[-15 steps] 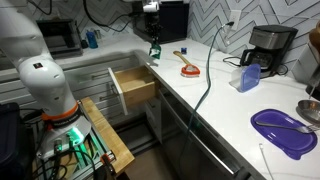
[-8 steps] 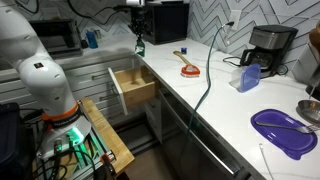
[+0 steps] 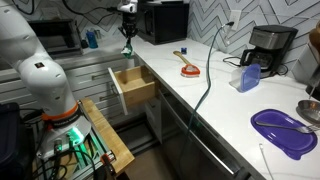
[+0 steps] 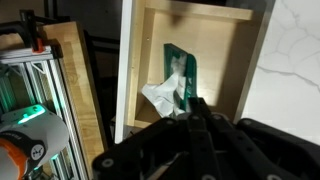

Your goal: Put the green packet in the drawer

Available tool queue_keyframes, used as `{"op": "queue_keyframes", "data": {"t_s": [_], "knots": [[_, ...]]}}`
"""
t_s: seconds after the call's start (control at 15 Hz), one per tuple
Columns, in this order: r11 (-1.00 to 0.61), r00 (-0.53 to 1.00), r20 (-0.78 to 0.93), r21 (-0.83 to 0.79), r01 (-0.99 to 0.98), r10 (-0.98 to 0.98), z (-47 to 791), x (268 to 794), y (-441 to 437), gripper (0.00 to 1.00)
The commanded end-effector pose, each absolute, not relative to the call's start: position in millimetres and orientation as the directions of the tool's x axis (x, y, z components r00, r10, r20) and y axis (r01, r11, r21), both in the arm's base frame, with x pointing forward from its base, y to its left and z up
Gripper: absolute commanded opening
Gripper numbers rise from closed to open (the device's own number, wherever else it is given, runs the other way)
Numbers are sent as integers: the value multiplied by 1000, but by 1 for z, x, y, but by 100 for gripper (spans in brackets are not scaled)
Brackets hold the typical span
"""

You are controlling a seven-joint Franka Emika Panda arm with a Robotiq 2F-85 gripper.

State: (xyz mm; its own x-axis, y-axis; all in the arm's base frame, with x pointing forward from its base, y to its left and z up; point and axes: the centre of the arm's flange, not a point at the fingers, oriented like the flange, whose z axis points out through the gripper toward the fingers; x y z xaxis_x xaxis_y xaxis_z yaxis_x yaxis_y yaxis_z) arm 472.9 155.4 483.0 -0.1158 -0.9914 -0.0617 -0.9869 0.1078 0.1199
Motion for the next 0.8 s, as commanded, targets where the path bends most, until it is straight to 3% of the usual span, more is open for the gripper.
{"op": "queue_keyframes", "data": {"t_s": [0.0,0.73], "knots": [[111,-119,-65,121,-986,-991,481,473,155,1],[191,-196,-4,206,-960,-980,414,464,178,0]]}}
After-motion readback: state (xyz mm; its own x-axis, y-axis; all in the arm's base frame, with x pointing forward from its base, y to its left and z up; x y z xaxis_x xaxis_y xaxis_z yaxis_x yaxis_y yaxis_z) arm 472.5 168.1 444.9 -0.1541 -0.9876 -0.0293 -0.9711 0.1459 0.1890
